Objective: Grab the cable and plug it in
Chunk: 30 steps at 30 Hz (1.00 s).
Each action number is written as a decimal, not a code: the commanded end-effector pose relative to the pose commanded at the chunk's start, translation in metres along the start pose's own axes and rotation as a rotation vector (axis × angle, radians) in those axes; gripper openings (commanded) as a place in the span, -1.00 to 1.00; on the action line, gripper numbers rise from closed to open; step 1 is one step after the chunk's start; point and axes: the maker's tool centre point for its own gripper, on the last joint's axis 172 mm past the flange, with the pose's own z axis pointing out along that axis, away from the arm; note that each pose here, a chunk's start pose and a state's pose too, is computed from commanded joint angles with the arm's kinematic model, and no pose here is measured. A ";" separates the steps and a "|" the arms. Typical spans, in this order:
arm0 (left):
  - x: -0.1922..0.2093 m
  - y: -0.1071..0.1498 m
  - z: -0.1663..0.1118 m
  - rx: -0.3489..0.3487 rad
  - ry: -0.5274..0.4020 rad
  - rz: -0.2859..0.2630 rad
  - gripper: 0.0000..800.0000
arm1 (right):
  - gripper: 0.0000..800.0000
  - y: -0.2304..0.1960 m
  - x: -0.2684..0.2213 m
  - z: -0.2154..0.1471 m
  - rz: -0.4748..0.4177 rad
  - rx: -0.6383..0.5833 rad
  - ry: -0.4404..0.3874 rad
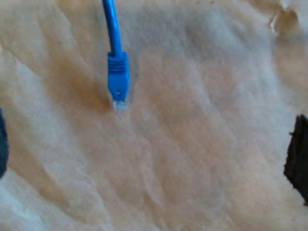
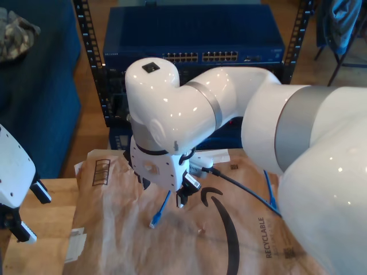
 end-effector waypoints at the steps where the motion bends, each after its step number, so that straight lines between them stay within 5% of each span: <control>1: 0.001 0.000 0.004 0.005 -0.001 -0.001 1.00 | 1.00 -0.001 0.001 0.005 0.005 0.001 0.001; 8: 0.004 0.006 0.015 0.017 -0.003 -0.012 1.00 | 1.00 0.001 0.001 0.043 0.016 -0.012 -0.002; 15: 0.006 0.006 0.021 0.023 -0.005 -0.014 1.00 | 1.00 0.019 -0.002 0.070 0.150 -0.040 -0.002; 30: 0.007 0.007 0.023 0.032 -0.007 -0.016 1.00 | 0.99 -0.002 0.004 0.075 0.145 0.000 0.008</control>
